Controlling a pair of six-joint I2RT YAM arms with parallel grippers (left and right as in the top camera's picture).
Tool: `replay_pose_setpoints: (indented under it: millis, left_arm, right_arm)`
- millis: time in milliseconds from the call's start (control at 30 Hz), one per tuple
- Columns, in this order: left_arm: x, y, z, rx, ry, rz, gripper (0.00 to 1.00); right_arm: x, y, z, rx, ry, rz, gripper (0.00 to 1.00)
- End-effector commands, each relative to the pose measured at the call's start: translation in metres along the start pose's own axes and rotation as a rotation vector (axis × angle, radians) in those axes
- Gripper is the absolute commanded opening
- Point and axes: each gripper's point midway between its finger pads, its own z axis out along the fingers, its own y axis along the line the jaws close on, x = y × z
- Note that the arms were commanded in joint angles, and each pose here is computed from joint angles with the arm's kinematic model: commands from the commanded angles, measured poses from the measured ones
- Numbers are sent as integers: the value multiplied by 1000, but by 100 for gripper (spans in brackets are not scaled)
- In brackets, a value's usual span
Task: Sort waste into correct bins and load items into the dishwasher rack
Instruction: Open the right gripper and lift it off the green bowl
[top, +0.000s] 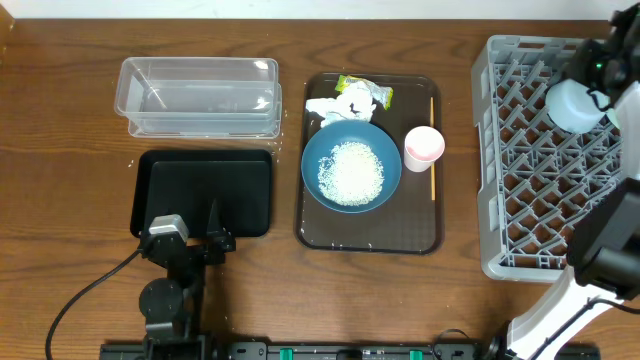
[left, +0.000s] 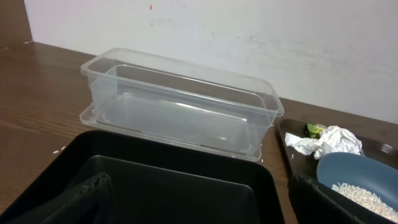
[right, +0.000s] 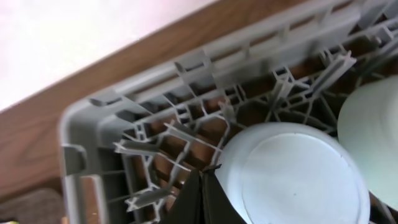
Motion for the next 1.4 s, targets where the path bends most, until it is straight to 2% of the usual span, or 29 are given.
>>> replay_pose_setpoints:
  millis: [0, 233, 633, 800, 933, 1100, 1367]
  left_arm:
    - [16, 2, 1, 1, 53, 15, 92]
    - [16, 2, 1, 1, 53, 15, 92]
    - [16, 2, 1, 1, 53, 15, 92]
    - [16, 2, 1, 1, 53, 15, 92]
    - [16, 2, 1, 1, 53, 15, 92]
    - [16, 2, 1, 1, 53, 15, 92]
    - [16, 2, 1, 1, 53, 15, 92]
  right_arm:
    - [14, -24, 19, 130, 32, 8, 1]
    - [32, -35, 38, 159, 84, 28, 1]
    - [41, -34, 40, 150, 120, 31, 1]
    - [16, -27, 22, 133, 39, 26, 1]
    - [-20, -23, -13, 119, -79, 16, 1]
    - [-59, -46, -45, 137, -219, 47, 2]
    - [-50, -121, -28, 262, -194, 131, 2]
